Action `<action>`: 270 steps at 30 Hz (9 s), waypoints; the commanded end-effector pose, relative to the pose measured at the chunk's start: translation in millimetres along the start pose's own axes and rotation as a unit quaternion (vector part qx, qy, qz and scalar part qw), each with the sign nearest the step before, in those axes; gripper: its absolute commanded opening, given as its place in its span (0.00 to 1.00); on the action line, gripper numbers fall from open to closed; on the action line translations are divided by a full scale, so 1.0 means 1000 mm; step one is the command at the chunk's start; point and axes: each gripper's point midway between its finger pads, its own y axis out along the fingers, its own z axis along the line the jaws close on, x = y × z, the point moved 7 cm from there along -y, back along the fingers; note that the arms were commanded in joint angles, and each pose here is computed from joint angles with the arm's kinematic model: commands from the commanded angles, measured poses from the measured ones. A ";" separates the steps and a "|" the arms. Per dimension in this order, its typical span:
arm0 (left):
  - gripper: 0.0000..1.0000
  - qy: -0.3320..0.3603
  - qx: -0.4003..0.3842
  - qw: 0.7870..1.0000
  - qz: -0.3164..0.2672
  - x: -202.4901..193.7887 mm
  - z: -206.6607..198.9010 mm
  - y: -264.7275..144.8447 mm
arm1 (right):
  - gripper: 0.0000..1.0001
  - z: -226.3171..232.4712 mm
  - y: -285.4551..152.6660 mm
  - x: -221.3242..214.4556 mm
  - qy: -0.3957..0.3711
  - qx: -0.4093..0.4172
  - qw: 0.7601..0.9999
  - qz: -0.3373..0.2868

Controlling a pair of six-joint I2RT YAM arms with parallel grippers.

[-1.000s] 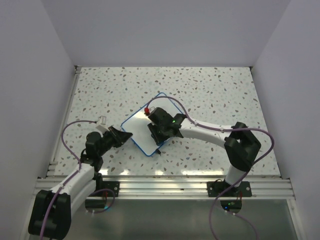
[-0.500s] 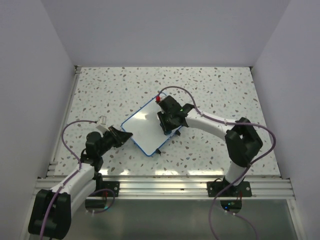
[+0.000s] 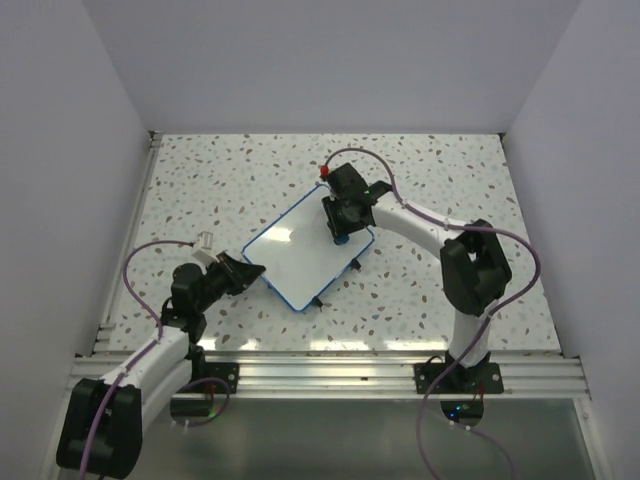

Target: Erase the whiteboard

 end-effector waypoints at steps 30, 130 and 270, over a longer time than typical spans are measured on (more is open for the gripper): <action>0.00 0.009 0.072 0.995 0.070 -0.051 0.049 -0.018 | 0.00 0.052 -0.009 0.028 -0.063 0.036 0.997 0.003; 0.00 0.008 0.074 0.995 0.071 -0.050 0.049 -0.017 | 0.00 -0.029 -0.001 0.019 -0.003 0.034 0.998 0.048; 0.00 0.013 0.072 0.995 0.071 -0.049 0.047 -0.016 | 0.00 0.005 -0.002 0.005 -0.032 -0.026 0.999 0.012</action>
